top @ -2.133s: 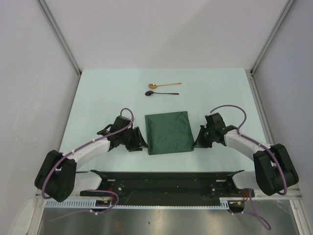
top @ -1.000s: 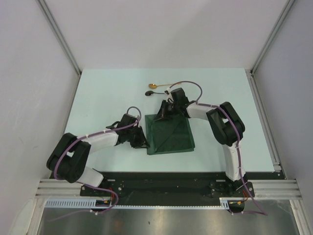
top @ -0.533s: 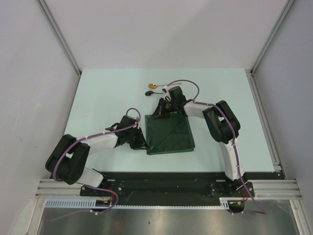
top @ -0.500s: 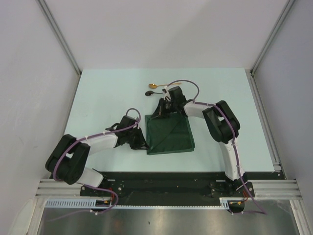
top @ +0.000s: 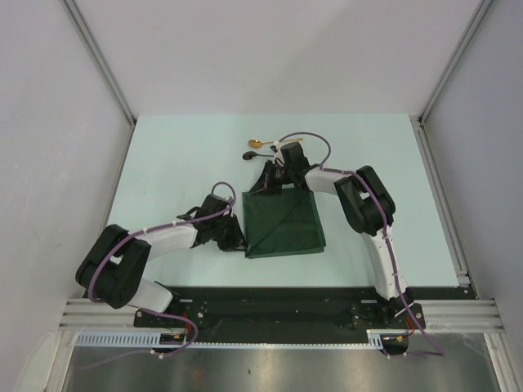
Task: Fold the napkin into a case and place the utensils inside
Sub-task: Fold the top corner of the square-folded napkin at the center of the board, then smooth out the upper triangle-folded napkin at the center of the board.
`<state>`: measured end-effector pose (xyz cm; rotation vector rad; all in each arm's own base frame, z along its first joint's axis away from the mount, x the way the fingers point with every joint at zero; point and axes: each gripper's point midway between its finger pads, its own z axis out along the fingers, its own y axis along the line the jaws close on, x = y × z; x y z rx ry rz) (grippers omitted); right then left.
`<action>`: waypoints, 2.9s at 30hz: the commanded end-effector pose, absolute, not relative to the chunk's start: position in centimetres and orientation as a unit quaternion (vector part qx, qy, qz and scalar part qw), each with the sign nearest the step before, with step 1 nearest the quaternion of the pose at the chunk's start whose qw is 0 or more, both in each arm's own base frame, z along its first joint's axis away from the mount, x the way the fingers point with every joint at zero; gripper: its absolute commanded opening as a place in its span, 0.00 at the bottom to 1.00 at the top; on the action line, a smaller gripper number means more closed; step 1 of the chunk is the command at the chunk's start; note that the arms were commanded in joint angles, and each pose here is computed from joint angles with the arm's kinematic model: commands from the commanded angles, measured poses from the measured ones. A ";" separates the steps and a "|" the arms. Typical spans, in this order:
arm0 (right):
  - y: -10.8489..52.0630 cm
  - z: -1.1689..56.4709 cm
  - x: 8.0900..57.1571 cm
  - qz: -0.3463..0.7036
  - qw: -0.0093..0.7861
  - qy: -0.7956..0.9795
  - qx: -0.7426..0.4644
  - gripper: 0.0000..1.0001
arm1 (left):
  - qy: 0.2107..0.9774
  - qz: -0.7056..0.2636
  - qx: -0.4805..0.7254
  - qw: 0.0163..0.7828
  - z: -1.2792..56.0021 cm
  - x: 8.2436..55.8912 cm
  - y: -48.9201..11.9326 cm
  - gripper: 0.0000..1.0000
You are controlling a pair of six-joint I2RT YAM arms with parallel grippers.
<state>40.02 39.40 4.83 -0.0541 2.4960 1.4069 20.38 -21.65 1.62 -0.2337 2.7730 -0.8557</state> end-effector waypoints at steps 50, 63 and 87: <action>20.9 8.6 39.2 0.456 0.219 0.862 0.035 0.26 | 0.907 -0.336 -0.048 0.250 10.9 36.3 -27.1 0.24; 21.7 7.3 41.1 0.499 0.207 0.840 0.042 0.22 | 0.935 -0.259 -0.104 0.218 3.3 39.8 -23.7 0.21; 22.4 2.6 44.1 0.501 0.180 0.844 0.059 0.17 | 0.920 -0.362 0.015 0.150 4.9 25.1 -27.1 0.17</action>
